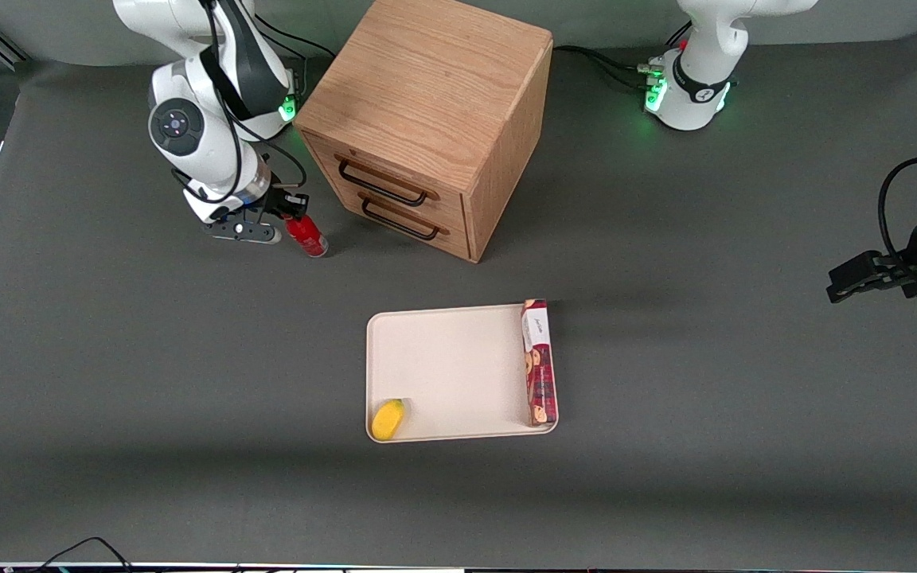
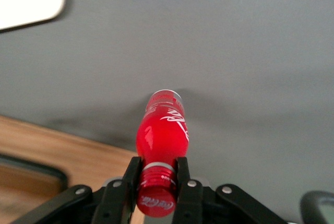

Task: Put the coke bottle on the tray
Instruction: 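Close the right gripper on the bottle's cap end and lift it, then carry the held bottle over the white tray beside the lemon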

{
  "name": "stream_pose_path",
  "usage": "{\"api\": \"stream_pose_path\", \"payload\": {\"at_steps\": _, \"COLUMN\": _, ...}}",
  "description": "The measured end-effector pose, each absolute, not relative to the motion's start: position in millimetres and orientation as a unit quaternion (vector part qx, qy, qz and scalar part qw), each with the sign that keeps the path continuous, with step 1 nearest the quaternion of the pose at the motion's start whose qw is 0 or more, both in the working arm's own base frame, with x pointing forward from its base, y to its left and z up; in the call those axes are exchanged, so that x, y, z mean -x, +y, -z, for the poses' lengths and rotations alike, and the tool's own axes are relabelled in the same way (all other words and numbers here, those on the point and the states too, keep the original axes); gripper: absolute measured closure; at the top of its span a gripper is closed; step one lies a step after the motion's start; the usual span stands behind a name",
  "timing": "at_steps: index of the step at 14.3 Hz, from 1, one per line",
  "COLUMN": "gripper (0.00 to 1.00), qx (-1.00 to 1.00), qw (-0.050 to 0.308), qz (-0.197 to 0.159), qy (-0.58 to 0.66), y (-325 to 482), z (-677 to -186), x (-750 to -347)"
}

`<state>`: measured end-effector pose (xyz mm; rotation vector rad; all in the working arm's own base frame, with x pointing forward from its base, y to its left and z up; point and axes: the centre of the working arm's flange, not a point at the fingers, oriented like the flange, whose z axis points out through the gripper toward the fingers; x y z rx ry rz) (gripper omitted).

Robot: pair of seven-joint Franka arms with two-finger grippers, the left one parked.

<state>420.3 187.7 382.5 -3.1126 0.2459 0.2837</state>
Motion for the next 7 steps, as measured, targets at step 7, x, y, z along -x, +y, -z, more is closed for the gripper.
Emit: {"api": "stream_pose_path", "payload": {"at_steps": 7, "gripper": 0.68, "qx": 0.998, "qw": 0.015, "qz": -0.040, "qy": 0.048, "y": 203, "z": -588, "x": -474}}
